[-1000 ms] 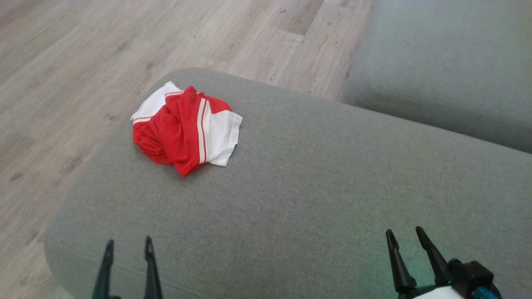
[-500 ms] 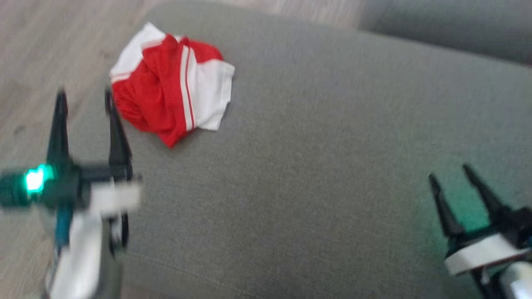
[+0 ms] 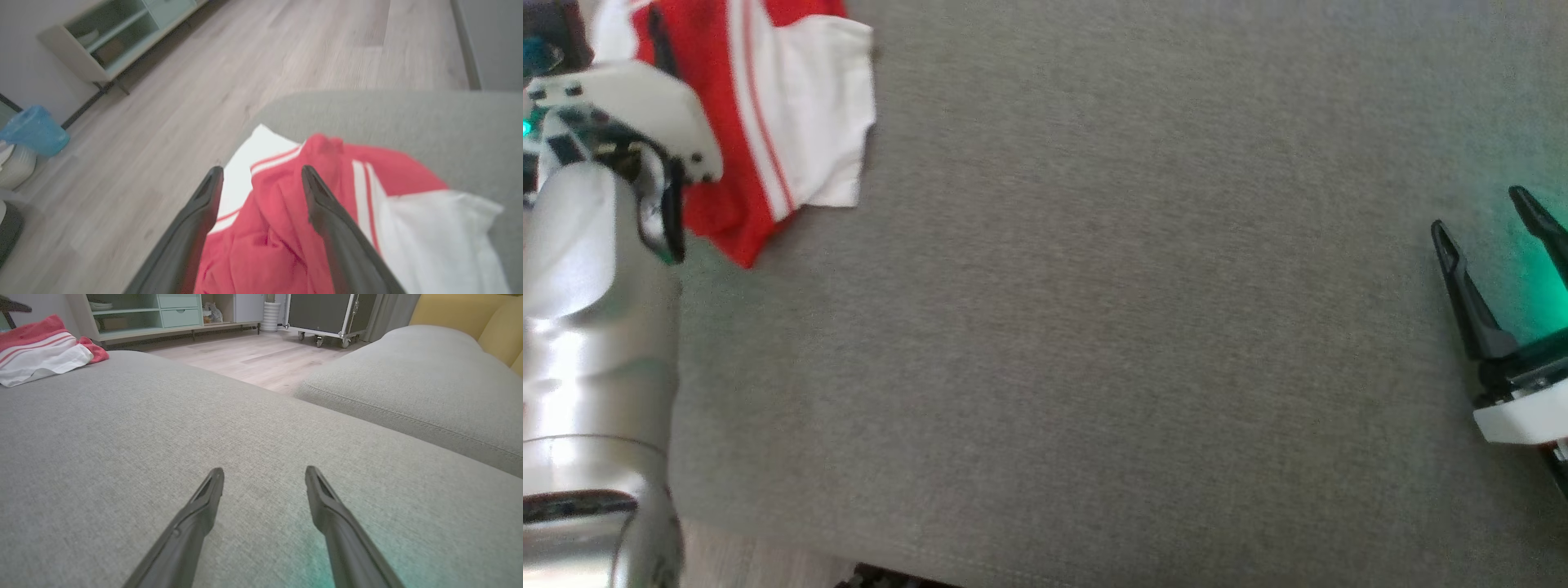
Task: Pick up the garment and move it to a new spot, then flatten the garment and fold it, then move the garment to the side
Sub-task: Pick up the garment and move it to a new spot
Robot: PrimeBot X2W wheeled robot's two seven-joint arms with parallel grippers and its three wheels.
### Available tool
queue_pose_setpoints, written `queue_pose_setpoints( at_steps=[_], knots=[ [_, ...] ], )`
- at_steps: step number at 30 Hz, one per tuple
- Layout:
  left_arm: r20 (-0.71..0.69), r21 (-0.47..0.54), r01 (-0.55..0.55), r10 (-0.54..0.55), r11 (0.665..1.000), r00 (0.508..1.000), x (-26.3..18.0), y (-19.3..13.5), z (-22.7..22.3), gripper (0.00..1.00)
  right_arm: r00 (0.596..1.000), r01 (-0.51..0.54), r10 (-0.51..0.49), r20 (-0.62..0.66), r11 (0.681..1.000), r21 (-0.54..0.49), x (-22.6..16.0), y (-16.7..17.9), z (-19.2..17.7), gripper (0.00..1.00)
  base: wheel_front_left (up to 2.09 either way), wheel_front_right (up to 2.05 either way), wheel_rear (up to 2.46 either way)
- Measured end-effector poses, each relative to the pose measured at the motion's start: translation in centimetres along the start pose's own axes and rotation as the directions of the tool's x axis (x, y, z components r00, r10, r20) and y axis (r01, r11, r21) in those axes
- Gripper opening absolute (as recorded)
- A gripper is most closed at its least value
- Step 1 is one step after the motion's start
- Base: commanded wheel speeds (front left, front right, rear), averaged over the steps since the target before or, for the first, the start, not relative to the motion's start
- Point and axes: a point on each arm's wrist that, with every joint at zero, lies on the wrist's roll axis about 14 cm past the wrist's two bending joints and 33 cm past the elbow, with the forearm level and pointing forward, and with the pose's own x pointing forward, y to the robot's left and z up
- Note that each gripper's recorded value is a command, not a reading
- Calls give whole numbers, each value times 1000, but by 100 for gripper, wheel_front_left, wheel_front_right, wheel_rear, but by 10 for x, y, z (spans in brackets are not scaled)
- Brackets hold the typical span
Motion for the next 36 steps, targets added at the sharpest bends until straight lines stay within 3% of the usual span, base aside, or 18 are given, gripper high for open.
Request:
queue_pose_setpoints(
  at_steps=[3, 7, 8, 9, 13, 16, 22, 26, 30, 36],
  knots=[
    [-181, 5, -3, 4, 1000, 983, 11, -5, -50, 100, 1000, 21, -21, -4, 1000, 1, -6, -8, -4, 100, 0, 0, 0],
    [-242, -62, -2, -13, 998, 970, 16, -17, -73, 100, 998, 52, -52, -17, 999, 1, -13, -18, -9, 100, 0, 0, 0],
    [-231, -62, -2, -12, 998, 973, 19, -19, -73, 76, 998, 64, -64, -21, 998, 1, -14, -22, -11, 100, 0, 0, 0],
    [-213, -60, 3, -15, 998, 977, 21, -22, -71, 0, 997, 71, -71, -23, 997, 1, -15, -24, -12, 100, 0, 0, 0],
    [-78, -33, 50, -52, 998, 996, 21, -27, -45, 0, 996, 91, -91, -12, 996, 6, -19, -24, -5, 100, 0, 0, 0],
    [112, -18, 71, -68, 997, 991, 12, -16, 9, 0, 994, 105, -106, 30, 994, 35, -24, -10, 14, 100, 0, 0, 0],
    [403, 53, 156, -164, 986, 901, -24, -25, 108, 0, 978, 173, -180, 107, 982, 71, -45, -1, 51, 100, 0, 0, 0],
    [586, 112, 244, -262, 963, 767, -70, -52, 181, 0, 956, 234, -246, 156, 968, 94, -70, 4, 73, 100, 0, 0, 0],
    [732, 177, 345, -357, 922, 580, -135, -94, 245, 0, 931, 309, -324, 166, 945, 111, -106, 7, 79, 100, 0, 0, 0],
    [849, 242, 521, -438, 819, 295, -241, -162, 290, 0, 875, 417, -437, 207, 899, 135, -161, 10, 90, 100, 0, 0, 0]
  ],
)
